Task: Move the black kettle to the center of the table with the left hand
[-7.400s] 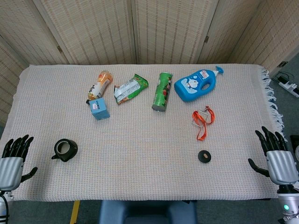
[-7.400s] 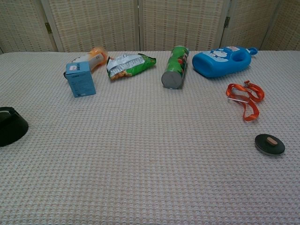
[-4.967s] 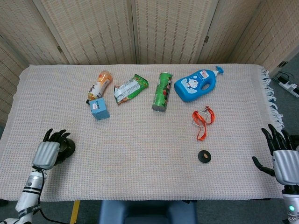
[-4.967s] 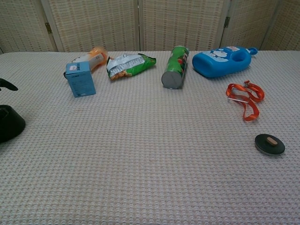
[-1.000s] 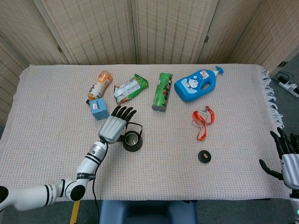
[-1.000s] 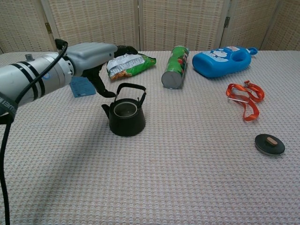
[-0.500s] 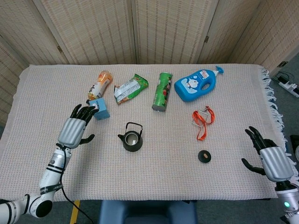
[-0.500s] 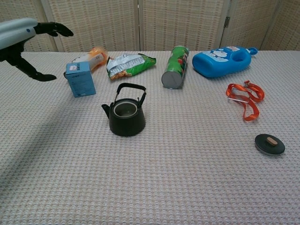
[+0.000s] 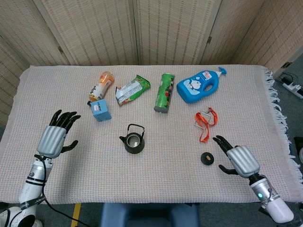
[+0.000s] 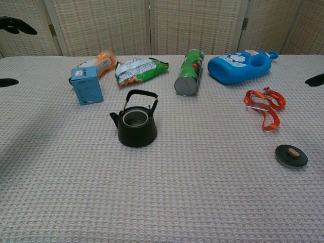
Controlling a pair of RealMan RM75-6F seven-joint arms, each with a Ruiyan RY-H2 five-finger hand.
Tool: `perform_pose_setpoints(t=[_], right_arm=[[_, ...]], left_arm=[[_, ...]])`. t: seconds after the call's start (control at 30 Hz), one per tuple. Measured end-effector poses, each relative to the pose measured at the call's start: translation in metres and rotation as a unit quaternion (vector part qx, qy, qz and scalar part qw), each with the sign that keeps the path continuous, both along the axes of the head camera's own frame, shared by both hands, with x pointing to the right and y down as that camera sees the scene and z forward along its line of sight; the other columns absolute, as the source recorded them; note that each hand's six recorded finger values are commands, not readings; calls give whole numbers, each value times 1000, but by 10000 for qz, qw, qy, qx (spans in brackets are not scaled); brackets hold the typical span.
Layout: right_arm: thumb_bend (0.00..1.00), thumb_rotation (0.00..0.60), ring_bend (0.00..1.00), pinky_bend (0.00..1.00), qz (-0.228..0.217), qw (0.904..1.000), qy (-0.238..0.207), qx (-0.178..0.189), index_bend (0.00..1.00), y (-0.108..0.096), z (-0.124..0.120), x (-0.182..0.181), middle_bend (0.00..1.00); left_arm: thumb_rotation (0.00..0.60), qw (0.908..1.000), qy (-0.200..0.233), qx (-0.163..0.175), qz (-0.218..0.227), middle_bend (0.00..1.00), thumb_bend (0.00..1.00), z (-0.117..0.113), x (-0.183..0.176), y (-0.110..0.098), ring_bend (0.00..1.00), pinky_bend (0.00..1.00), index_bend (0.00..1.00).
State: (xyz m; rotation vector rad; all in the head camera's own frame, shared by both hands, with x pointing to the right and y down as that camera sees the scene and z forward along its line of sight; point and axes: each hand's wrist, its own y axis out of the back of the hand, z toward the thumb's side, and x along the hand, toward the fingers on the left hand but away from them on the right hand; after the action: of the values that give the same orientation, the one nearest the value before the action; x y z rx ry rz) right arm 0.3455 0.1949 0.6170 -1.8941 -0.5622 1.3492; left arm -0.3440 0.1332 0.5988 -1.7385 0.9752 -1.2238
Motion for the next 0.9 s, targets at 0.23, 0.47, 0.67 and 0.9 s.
perform_pose_setpoints(t=[0.23, 0.47, 0.67, 0.9], right_arm=[[307, 600, 720, 622, -62, 9987, 132, -496, 97, 6, 24, -12, 170], [307, 600, 714, 622, -2, 9962, 278, -820, 149, 6, 40, -13, 200], [306, 600, 714, 622, -114, 9948, 357, -943, 175, 6, 54, -17, 224], [307, 600, 715, 623, -214, 9942, 454, -955, 235, 5, 65, -20, 253]], left_arm=[[600, 10000, 3, -53, -83, 99, 210, -3, -13, 10, 94, 0, 164], [600, 9998, -26, -172, -96, 99, 208, -1, -17, 17, 93, 0, 166], [600, 9997, 4, -223, -96, 99, 207, 0, -17, 18, 91, 0, 167], [600, 9997, -32, -230, -117, 99, 207, 1, -19, 19, 89, 0, 167]])
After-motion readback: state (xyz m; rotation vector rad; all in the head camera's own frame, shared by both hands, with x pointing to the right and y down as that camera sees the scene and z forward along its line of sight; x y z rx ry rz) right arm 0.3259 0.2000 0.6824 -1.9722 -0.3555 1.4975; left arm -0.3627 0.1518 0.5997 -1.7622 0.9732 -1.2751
